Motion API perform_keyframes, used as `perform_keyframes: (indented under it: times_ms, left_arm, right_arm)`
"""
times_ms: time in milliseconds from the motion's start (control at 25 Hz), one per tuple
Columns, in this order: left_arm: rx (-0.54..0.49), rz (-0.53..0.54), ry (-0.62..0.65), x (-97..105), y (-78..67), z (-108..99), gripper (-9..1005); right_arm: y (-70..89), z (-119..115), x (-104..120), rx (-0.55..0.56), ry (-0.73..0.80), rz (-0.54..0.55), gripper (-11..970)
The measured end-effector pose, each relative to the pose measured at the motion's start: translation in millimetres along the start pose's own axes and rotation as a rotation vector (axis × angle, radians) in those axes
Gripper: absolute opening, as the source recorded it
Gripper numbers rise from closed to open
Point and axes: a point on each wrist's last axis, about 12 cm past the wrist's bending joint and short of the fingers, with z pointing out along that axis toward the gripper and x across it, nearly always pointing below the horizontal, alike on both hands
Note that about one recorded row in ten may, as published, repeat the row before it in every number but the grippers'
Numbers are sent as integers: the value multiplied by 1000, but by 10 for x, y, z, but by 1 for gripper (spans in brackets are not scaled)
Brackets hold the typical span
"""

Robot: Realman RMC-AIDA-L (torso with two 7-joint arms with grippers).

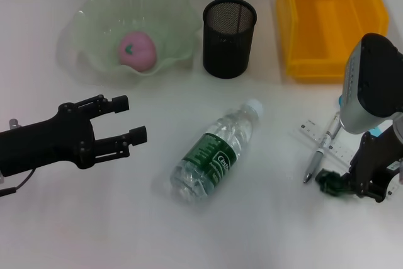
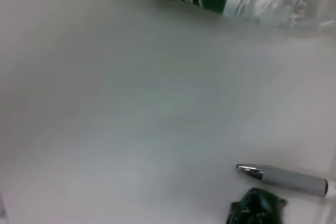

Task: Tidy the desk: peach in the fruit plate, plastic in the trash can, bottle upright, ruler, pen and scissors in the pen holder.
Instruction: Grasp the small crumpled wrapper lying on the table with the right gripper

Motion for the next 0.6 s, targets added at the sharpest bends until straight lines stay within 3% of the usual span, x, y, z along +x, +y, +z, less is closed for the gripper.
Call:
perform_keyframes:
  times_ms: [600]
  left_arm:
    - [6,-4,-1,10,-15,-6,783]
  right_arm:
    - [58,-196,67,47,-35,6,51]
